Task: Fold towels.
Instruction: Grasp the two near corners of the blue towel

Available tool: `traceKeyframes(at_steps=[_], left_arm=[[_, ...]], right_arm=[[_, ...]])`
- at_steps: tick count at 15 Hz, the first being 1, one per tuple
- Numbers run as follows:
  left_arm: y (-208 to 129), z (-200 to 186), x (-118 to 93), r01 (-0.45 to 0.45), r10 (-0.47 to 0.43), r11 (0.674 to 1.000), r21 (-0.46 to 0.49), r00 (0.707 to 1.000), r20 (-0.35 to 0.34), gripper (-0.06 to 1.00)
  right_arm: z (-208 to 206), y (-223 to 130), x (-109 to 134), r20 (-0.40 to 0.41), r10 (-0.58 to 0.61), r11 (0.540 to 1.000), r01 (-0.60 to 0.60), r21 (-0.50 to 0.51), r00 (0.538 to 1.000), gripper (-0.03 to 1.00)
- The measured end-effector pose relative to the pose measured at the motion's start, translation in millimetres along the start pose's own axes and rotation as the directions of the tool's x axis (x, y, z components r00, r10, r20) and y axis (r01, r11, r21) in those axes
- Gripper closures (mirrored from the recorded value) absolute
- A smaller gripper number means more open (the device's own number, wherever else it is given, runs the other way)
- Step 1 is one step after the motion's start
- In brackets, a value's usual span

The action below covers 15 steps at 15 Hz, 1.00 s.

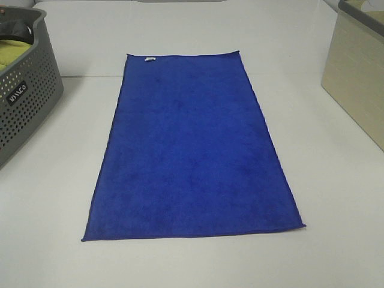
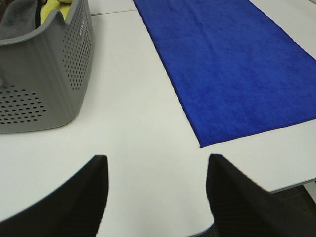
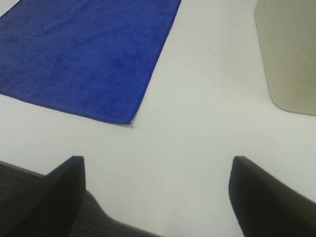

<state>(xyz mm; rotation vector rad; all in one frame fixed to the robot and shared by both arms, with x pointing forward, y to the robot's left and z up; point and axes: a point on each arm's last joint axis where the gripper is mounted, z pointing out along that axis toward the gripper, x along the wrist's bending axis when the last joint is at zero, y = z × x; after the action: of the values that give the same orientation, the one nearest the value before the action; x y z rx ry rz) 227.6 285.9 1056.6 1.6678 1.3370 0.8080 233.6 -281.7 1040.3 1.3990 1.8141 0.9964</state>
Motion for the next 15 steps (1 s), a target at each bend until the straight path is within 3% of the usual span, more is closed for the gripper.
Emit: traceKeyframes(at_steps=[15], left_arm=[[0.0,0.0,0.0,0.0,0.0,1.0,0.0,1.0,0.0,0.37]], right_arm=[[0.0,0.0,0.0,0.0,0.0,1.0,0.0,0.0,1.0,0.19]])
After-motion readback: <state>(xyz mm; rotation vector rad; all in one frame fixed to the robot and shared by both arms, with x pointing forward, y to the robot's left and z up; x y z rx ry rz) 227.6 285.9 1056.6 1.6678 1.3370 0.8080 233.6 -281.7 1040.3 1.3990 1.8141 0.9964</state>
